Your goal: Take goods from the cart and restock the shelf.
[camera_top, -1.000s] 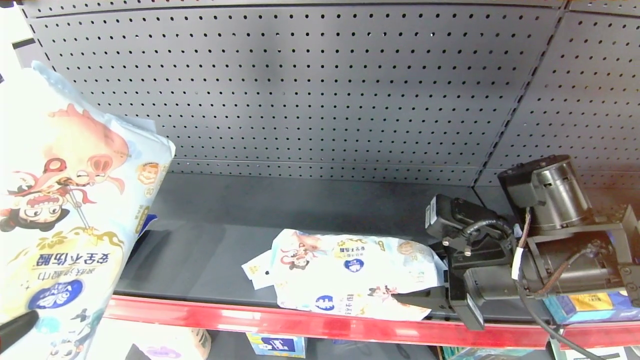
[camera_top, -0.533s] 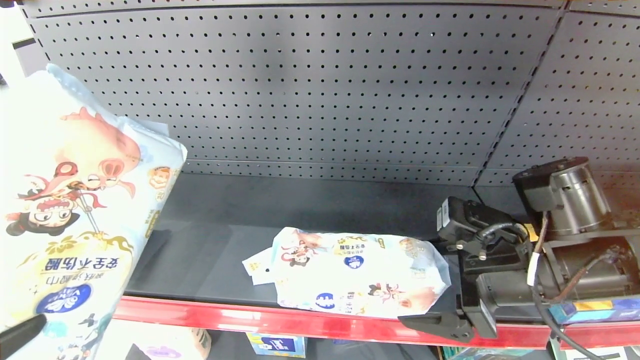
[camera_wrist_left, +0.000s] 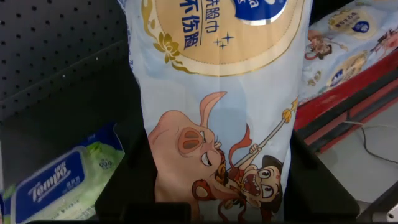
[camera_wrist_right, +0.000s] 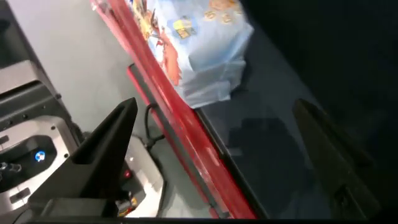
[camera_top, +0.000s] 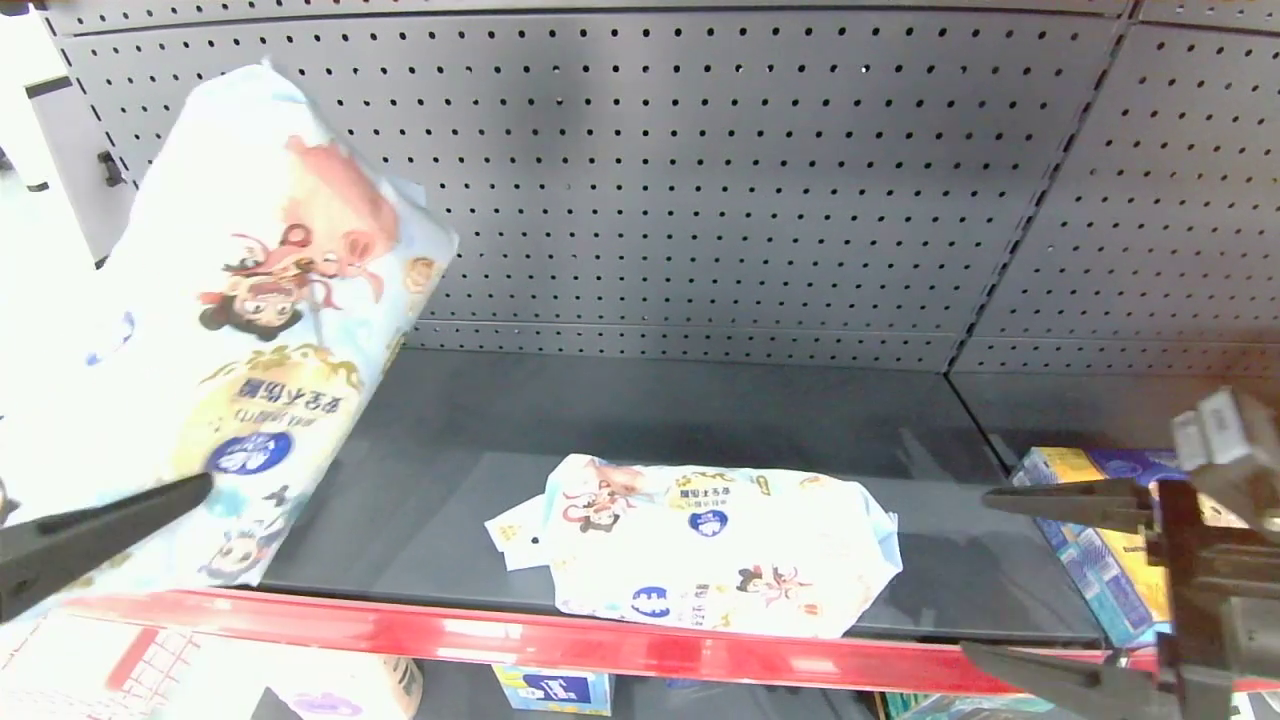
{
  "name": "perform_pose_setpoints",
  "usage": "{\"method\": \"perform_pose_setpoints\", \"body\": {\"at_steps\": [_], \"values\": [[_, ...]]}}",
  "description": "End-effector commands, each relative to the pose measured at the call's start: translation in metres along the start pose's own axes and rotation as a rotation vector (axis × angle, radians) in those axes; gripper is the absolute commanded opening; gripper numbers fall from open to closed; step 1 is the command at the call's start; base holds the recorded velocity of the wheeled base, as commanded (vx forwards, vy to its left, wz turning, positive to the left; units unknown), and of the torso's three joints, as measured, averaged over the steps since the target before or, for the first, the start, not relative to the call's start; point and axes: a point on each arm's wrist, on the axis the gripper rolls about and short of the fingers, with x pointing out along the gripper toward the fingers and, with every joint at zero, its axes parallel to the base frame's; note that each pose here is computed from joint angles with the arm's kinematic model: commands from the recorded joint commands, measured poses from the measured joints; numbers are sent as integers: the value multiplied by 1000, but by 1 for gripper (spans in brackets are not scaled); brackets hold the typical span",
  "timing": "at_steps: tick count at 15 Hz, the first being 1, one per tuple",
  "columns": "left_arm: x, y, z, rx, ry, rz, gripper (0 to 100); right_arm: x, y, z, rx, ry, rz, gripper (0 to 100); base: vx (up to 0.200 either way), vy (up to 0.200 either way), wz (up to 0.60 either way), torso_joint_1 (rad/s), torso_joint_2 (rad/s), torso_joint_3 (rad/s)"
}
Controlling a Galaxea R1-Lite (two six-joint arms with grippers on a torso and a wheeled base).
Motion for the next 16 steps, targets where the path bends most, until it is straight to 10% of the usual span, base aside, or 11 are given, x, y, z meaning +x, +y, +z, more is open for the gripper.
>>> {"method": "perform_pose_setpoints", "body": {"at_steps": [1,6,10,16], "values": [[71,28,22,102,59,-85,0,-69,30,-17,21,-182,-181,100,0,0,0,0,0,0],[130,31,25,175,120,-193,0,-103,53,-31,96,-327,-311,100,0,0,0,0,0,0],[175,37,27,303,119,-269,0,-108,63,-48,125,-358,-332,100,0,0,0,0,0,0],[212,35,22,368,109,-368,0,-107,64,-50,169,-358,-331,100,0,0,0,0,0,0]]}}
